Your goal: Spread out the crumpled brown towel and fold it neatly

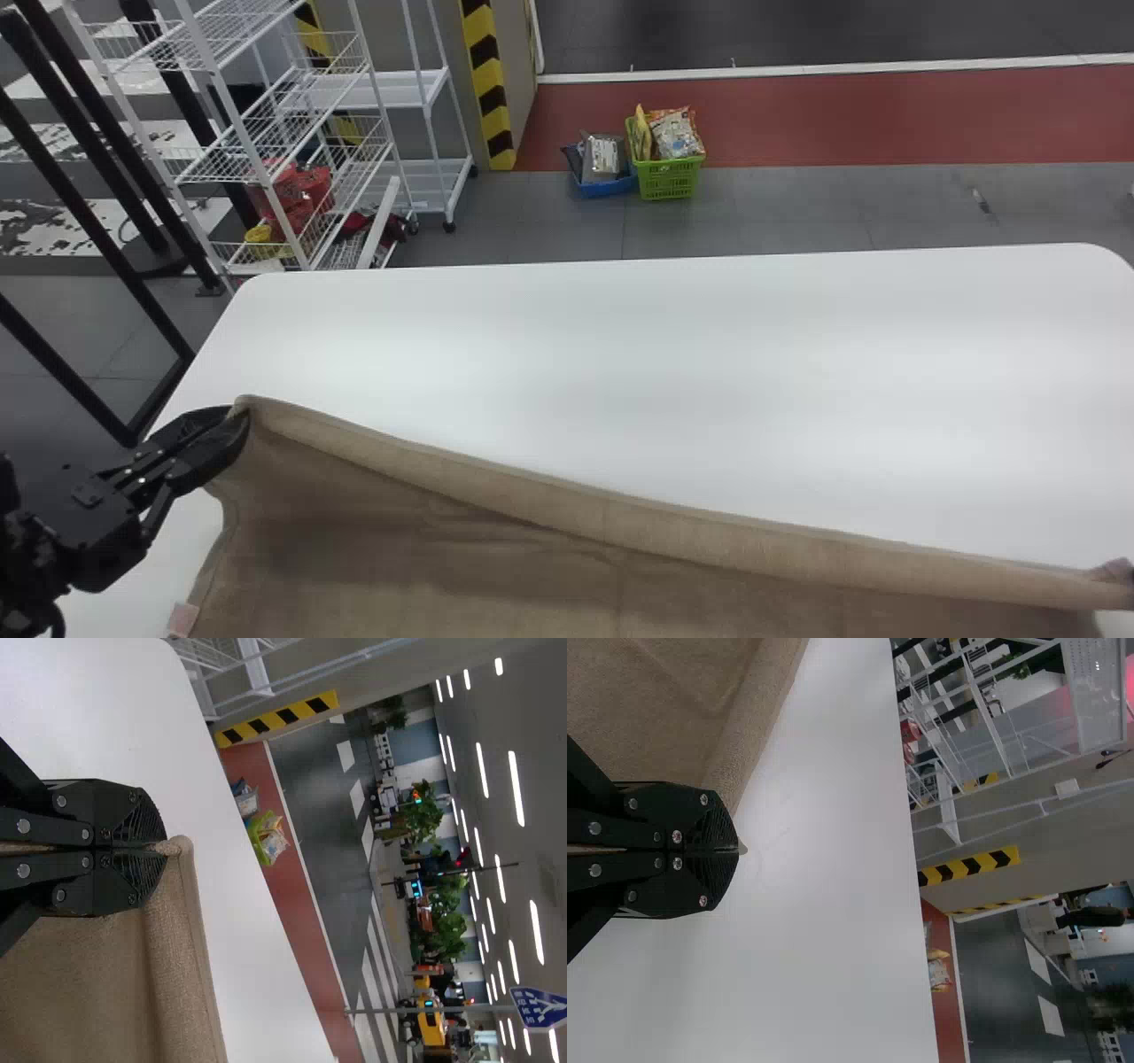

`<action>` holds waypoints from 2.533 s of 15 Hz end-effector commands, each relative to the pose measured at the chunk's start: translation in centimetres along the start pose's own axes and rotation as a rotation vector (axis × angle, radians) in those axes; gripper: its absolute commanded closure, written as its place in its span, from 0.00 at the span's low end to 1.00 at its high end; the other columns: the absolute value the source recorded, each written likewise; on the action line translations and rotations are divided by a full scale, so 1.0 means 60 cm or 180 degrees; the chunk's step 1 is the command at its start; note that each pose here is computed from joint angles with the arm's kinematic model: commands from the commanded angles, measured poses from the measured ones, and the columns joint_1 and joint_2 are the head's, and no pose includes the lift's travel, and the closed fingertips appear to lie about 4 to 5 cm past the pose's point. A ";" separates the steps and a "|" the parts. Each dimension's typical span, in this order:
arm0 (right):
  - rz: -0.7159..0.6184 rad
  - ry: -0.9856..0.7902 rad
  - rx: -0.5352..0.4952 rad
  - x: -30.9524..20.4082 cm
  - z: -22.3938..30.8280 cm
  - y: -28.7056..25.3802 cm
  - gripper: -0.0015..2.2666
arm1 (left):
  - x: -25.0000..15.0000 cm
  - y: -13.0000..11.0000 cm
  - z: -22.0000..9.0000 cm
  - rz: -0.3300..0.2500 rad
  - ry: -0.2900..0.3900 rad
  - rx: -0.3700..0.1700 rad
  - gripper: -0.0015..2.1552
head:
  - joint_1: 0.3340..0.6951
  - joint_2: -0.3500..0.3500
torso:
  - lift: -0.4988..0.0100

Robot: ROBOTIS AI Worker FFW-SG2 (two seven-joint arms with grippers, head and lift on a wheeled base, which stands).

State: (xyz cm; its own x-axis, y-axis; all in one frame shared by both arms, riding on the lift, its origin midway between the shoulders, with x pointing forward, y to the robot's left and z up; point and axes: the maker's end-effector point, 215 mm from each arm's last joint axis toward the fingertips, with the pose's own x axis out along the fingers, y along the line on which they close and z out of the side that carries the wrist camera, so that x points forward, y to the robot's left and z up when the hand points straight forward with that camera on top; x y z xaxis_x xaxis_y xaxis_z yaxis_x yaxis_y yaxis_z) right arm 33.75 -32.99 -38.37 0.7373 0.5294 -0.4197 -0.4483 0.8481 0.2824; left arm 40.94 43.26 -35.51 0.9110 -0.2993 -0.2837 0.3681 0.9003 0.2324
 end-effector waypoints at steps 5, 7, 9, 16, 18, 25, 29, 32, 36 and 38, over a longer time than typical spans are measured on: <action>0.0087 0.0073 -0.0026 0.004 -0.008 0.012 0.51 | -0.037 -0.046 -0.001 -0.0443 0.0035 0.0383 0.48 | 1.00 0.73 | 0.73; 0.0091 0.0086 -0.0033 0.003 -0.009 0.012 0.51 | -0.048 -0.069 -0.009 -0.0613 0.0073 0.0449 0.48 | 1.00 0.72 | 0.73; 0.0064 0.0072 -0.0031 -0.002 -0.007 0.007 0.51 | -0.062 -0.074 -0.014 -0.0662 0.0095 0.0546 0.48 | 1.00 0.70 | 0.73; 0.0014 0.0018 0.0064 -0.018 0.002 -0.010 0.51 | -0.098 -0.062 -0.028 -0.0658 0.0159 0.0668 0.48 | 1.00 0.69 | 0.73; 0.0007 -0.0010 0.0060 -0.024 0.007 -0.012 0.51 | -0.105 -0.062 -0.029 -0.0670 0.0168 0.0731 0.48 | 1.00 0.70 | 0.73; 0.0221 0.0049 0.0022 -0.040 -0.008 0.008 0.51 | -0.116 -0.067 -0.064 -0.0715 0.0216 0.0775 0.00 | 1.00 0.73 | 0.73; 0.0198 0.0067 -0.0084 -0.047 -0.014 -0.003 0.45 | -0.138 -0.049 -0.062 -0.0600 0.0215 0.0835 0.01 | 1.00 0.74 | 0.73; 0.0092 0.0159 -0.0241 -0.054 -0.030 -0.023 0.45 | -0.154 -0.038 -0.063 -0.0551 0.0234 0.0851 0.01 | 1.00 0.75 | 0.73; 0.0012 0.0302 -0.0257 -0.059 -0.053 -0.050 0.44 | -0.164 -0.033 -0.067 -0.0519 0.0259 0.0846 0.02 | 1.00 0.74 | 0.73; -0.0001 0.0257 -0.0214 -0.065 -0.052 -0.060 0.44 | -0.168 -0.031 -0.068 -0.0498 0.0261 0.0863 0.02 | 1.00 0.73 | 0.73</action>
State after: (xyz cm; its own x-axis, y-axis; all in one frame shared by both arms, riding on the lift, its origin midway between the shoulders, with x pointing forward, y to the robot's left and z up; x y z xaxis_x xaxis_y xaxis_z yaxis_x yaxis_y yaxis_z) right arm 30.92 -37.61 -40.46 0.6910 0.5260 -0.4958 -0.4876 0.8455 0.2174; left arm 30.47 45.72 -36.87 0.8229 -0.3959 -0.4076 0.5529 0.7233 0.4137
